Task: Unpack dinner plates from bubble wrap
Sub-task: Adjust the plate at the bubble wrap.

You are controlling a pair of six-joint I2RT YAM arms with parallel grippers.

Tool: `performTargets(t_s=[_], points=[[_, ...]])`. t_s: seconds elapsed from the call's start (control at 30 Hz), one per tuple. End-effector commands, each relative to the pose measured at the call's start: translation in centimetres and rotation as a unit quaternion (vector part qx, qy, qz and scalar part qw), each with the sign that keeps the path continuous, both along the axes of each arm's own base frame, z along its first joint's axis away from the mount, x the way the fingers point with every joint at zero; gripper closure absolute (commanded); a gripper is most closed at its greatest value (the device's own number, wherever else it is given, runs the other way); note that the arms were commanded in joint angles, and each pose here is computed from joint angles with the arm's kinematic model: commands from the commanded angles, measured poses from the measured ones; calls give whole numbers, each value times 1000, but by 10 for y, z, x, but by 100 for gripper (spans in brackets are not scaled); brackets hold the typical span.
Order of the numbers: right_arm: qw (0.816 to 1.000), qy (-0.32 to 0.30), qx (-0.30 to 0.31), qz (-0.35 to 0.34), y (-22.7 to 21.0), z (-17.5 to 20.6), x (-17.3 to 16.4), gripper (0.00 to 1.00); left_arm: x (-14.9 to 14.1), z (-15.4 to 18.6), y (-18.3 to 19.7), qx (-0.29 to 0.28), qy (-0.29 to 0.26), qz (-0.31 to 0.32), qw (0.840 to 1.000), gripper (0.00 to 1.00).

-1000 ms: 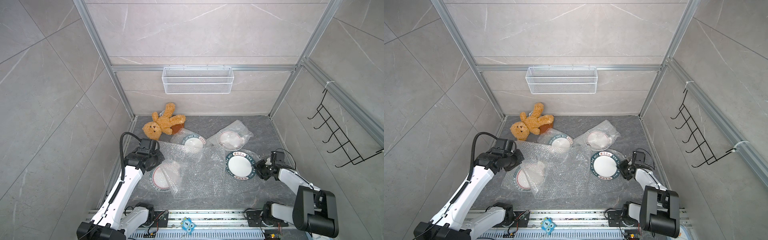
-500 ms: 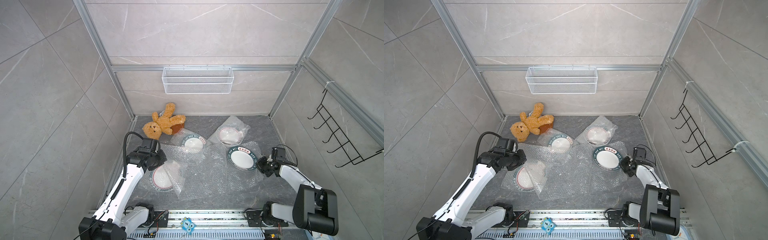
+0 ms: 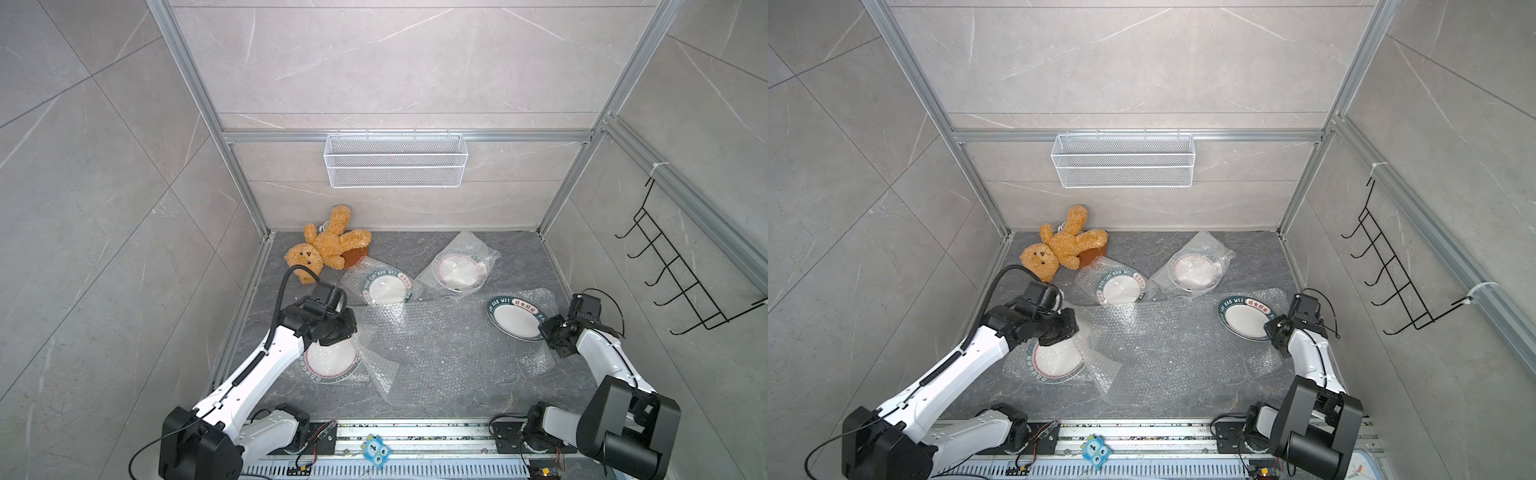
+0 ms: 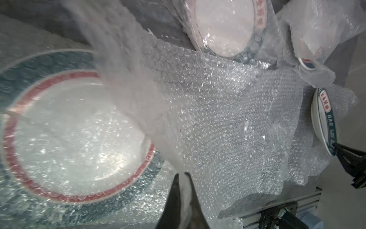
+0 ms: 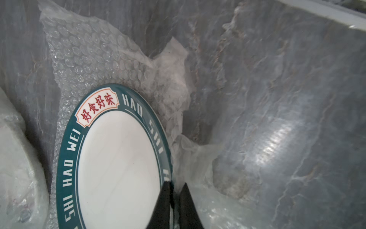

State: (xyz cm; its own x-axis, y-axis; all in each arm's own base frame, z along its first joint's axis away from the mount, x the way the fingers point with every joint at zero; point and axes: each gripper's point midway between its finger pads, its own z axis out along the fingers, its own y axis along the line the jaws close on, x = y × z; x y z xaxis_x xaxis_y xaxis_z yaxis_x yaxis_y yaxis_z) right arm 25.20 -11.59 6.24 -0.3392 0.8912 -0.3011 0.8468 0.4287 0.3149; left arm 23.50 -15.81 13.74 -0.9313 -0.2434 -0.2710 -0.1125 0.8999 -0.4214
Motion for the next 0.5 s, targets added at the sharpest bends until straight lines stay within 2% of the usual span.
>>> performTargets(t_s=[0.0,0.1,0.2,0.43,0.47], points=[[996,65,-24,-48,-16,-9,-36,100,15,-4,-14,2,-11,21,1000,100],[997,45,-33,-61,-24,0,-38,100,24,-18,-15,17,-4,28,999,100],[998,15,-35,-45,-22,10,-30,100,33,-19,-9,51,-12,28,998,100],[999,6,-18,-32,-13,-2,-29,100,45,-38,0,81,2,29,996,100],[999,4,-16,-30,-12,-3,-28,100,46,-40,4,85,5,37,996,97]])
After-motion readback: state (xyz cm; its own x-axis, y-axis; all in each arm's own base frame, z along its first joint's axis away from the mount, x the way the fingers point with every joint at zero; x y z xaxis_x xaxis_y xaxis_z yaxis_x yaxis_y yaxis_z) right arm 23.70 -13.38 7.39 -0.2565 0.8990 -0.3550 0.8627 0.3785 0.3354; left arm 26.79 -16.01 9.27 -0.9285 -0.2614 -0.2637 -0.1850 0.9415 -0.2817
